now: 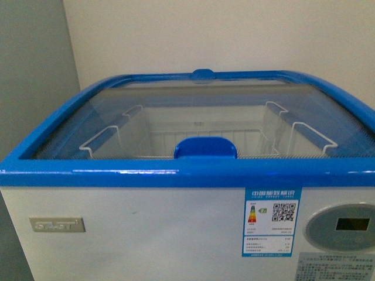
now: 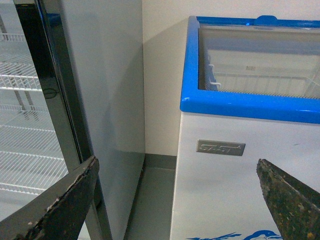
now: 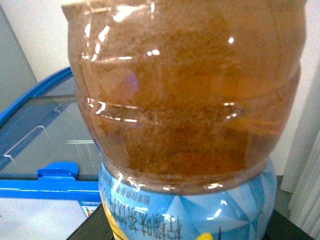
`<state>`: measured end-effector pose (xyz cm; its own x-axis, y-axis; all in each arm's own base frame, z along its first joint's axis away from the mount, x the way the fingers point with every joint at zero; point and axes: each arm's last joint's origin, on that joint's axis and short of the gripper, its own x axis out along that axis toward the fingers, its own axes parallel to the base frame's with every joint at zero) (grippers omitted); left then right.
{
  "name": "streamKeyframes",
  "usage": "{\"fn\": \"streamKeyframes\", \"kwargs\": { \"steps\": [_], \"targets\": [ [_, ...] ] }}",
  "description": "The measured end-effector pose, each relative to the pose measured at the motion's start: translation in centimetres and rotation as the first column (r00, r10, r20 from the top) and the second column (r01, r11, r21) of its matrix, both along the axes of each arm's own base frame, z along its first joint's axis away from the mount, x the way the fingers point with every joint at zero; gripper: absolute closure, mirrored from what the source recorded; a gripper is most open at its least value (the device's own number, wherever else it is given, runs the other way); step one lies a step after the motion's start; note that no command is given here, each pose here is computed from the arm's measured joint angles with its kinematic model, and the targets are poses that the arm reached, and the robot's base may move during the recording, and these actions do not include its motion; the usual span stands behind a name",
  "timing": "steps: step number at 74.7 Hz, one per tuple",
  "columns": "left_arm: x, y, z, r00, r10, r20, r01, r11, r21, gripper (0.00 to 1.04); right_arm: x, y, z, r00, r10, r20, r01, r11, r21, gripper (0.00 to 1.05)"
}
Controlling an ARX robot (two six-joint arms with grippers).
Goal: Put drink in fridge
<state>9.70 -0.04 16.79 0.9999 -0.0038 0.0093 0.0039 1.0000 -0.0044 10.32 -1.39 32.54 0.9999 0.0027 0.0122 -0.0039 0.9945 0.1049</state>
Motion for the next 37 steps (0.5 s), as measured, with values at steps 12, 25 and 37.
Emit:
{"fn": "streamKeyframes", "kwargs": {
  "steps": [12, 25, 37],
  "targets": [
    [0.0, 0.0, 0.0, 1.000, 0.000, 0.000, 0.000, 1.000, 0.000, 0.08, 0.0, 0.0, 0.0, 1.000, -0.002, 0.000, 0.002, 1.000, 0.000, 0.67],
    [0.7, 0.1, -0.1, 0.915, -0.364, -0.171, 0.322, 0.918, -0.231, 0.08, 0.0, 0.0, 0.0, 1.000, -0.002, 0.000, 0.002, 1.000, 0.000, 0.67],
    [2.8, -0.2, 2.2, 0.773, -0.622, -0.124, 0.578, 0.772, -0.264, 0.08, 0.0, 0.0, 0.0, 1.000, 0.002, 0.000, -0.002, 1.000, 0.000, 0.67]
  ]
}}
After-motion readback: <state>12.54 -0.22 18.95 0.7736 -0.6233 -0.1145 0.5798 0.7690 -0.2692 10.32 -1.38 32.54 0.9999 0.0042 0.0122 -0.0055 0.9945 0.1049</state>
